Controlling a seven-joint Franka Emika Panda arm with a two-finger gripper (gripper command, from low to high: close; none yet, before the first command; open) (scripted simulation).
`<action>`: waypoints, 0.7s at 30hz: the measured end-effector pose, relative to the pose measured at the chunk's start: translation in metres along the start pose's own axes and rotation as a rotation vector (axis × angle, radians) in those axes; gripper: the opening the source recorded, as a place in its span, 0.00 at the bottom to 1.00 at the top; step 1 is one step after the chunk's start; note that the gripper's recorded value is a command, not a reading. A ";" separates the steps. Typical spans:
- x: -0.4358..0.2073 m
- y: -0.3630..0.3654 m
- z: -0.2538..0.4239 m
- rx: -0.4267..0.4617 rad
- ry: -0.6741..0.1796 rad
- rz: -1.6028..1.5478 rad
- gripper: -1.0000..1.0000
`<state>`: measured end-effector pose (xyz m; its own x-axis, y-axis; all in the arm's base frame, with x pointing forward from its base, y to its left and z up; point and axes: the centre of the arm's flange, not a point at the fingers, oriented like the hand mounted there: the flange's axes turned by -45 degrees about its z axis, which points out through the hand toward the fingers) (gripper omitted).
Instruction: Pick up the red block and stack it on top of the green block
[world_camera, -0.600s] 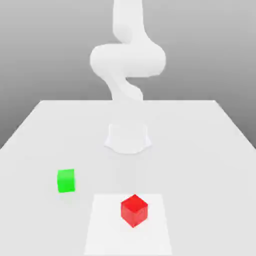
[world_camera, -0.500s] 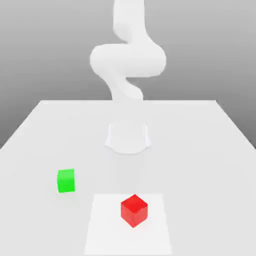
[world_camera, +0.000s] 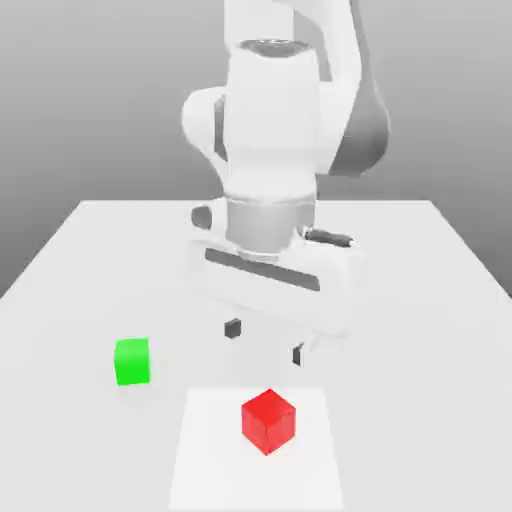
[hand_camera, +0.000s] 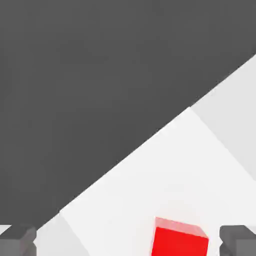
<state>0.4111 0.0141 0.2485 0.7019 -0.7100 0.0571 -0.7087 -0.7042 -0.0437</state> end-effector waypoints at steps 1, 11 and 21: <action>-0.008 0.007 0.019 -0.022 -0.028 0.037 0.50; -0.021 0.016 0.096 -0.044 -0.055 0.077 0.00; -0.018 0.014 0.046 -0.045 -0.054 0.076 0.00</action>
<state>0.3918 0.0165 0.2009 0.6483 -0.7614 0.0017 -0.7614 -0.6483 -0.0010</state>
